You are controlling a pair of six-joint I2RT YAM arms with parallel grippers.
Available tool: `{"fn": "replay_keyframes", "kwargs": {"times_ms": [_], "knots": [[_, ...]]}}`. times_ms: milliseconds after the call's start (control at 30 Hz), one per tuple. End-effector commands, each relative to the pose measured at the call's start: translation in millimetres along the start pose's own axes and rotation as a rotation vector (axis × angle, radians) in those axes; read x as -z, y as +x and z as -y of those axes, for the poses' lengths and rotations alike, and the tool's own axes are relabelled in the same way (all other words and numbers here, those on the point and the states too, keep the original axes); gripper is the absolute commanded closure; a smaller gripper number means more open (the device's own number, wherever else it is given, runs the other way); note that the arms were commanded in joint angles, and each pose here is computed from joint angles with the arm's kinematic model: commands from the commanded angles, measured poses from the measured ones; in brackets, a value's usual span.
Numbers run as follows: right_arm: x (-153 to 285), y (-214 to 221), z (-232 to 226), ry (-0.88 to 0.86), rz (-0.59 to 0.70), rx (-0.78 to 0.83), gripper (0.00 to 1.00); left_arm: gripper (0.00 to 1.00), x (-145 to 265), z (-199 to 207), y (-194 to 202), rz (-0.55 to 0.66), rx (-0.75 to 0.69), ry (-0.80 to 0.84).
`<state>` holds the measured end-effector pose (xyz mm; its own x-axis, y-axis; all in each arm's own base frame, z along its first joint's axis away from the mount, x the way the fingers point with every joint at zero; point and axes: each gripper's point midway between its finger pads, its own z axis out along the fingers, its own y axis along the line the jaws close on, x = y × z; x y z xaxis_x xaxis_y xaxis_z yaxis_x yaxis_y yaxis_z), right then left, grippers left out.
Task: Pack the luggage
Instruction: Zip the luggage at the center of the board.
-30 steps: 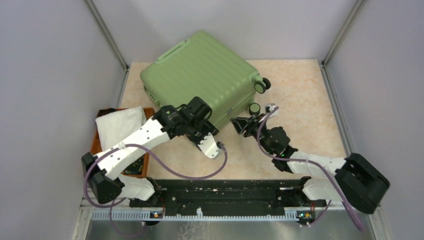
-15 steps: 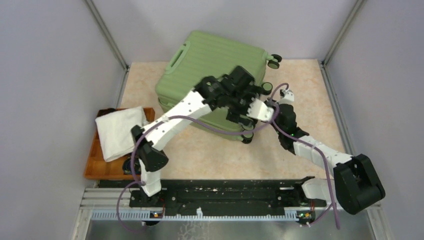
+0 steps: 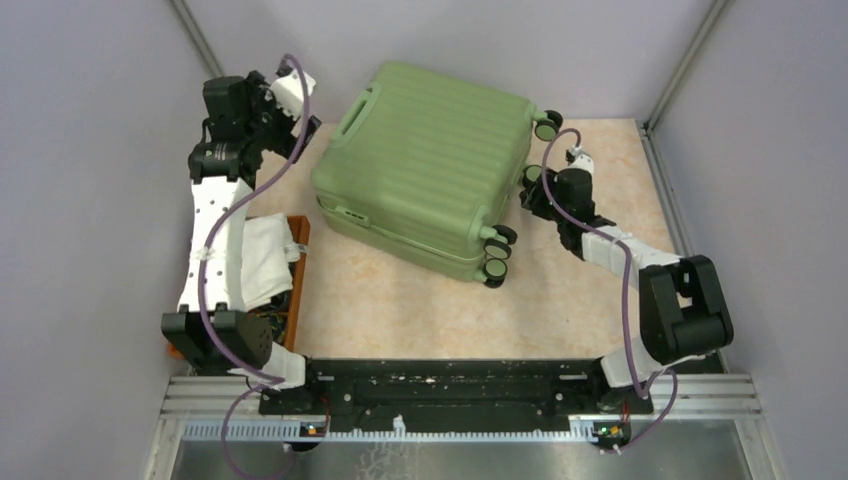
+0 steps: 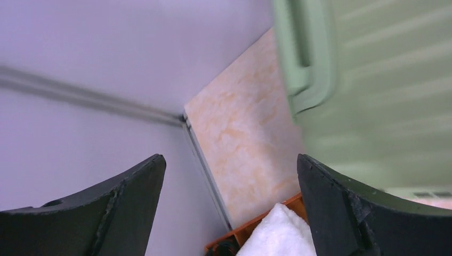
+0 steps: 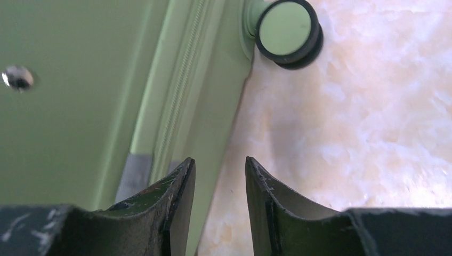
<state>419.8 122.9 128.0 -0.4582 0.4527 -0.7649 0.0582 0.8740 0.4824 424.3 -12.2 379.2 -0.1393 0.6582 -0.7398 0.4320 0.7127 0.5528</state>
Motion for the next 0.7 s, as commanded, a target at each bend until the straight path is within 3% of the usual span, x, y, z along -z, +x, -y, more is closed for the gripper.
{"fn": "replay_keyframes", "kwargs": {"times_ms": [0, 233, 367, 500, 667], "knots": [[-19, -26, -19, -0.031, 0.019, 0.024, 0.61, 0.01, -50, -48, 69, -0.084, 0.285, -0.198], [-41, -34, -22, -0.018, 0.015, 0.034, 0.61, 0.03, -96, -21, 137, -0.15, 0.372, -0.239], [-53, -33, -22, -0.012, 0.0, 0.036, 0.61, 0.05, -118, 25, 155, -0.167, 0.448, -0.07], [-66, -37, -28, -0.05, -0.001, 0.053, 0.61, 0.05, -124, 71, 137, -0.004, 0.451, 0.14], [-88, -39, -68, -0.258, -0.057, 0.11, 0.61, 0.08, -91, 137, 101, 0.201, 0.382, 0.484]]}}
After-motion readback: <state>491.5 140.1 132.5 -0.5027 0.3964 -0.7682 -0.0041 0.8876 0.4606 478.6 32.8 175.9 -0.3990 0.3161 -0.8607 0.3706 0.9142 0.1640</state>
